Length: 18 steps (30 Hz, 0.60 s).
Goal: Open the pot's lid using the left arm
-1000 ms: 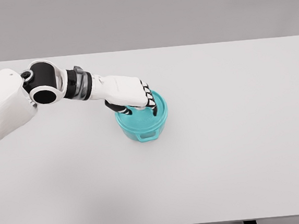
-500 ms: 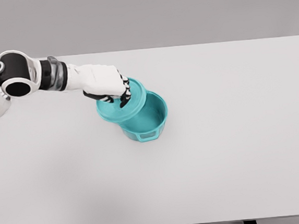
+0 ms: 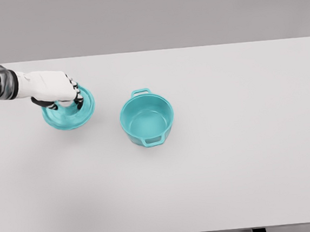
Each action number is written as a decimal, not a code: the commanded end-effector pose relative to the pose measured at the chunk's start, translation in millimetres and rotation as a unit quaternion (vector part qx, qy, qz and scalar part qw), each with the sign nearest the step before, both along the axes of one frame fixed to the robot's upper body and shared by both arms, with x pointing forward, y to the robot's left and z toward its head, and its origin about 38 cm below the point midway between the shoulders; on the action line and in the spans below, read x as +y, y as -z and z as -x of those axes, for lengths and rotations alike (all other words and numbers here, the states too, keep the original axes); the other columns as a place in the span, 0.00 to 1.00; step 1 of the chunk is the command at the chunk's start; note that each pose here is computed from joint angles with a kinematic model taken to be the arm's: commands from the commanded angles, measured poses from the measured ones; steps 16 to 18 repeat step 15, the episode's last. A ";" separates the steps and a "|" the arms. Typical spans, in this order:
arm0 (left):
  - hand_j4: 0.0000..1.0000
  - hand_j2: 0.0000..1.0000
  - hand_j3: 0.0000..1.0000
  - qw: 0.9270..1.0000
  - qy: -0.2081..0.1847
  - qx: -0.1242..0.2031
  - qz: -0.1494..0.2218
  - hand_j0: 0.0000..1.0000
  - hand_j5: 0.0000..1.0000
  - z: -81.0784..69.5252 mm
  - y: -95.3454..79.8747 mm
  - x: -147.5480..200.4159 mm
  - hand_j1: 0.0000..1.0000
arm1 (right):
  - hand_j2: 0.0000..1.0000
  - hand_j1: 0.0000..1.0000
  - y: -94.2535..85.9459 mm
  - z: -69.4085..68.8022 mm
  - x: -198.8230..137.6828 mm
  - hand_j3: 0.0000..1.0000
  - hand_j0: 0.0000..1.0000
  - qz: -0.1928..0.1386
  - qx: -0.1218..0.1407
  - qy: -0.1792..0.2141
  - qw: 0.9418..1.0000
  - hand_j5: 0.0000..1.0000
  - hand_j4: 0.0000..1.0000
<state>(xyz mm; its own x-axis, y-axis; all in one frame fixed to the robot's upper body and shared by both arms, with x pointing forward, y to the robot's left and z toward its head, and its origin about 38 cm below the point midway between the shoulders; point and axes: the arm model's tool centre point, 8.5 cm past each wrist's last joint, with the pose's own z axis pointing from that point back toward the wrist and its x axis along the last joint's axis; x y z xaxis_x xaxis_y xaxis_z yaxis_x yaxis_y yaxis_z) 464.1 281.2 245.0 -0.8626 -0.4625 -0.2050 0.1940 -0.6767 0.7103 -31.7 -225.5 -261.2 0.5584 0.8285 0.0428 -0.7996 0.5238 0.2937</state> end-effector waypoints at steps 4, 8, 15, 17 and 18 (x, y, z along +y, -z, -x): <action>1.00 1.00 1.00 1.000 -0.016 0.004 -0.003 1.00 1.00 -4.1 3.9 8.7 1.00 | 1.00 1.00 0.0 -0.3 0.2 1.00 1.00 -0.001 0.000 0.000 1.000 1.00 1.00; 1.00 1.00 1.00 0.993 -0.114 0.032 0.030 1.00 1.00 -5.4 1.2 79.2 1.00 | 1.00 1.00 0.0 0.1 -0.1 1.00 1.00 0.000 0.000 0.000 1.000 1.00 1.00; 1.00 1.00 1.00 0.981 -0.181 0.046 0.048 1.00 1.00 -13.3 7.8 117.4 1.00 | 1.00 1.00 0.0 0.1 -0.1 1.00 1.00 0.000 0.000 0.000 1.000 1.00 1.00; 1.00 1.00 1.00 0.981 -0.181 0.046 0.048 1.00 1.00 -13.3 7.8 117.4 1.00 | 1.00 1.00 0.0 0.1 -0.1 1.00 1.00 0.000 0.000 0.000 1.000 1.00 1.00; 1.00 1.00 1.00 0.981 -0.181 0.046 0.048 1.00 1.00 -13.3 7.8 117.4 1.00 | 1.00 1.00 0.0 0.1 -0.1 1.00 1.00 0.000 0.000 0.000 1.000 1.00 1.00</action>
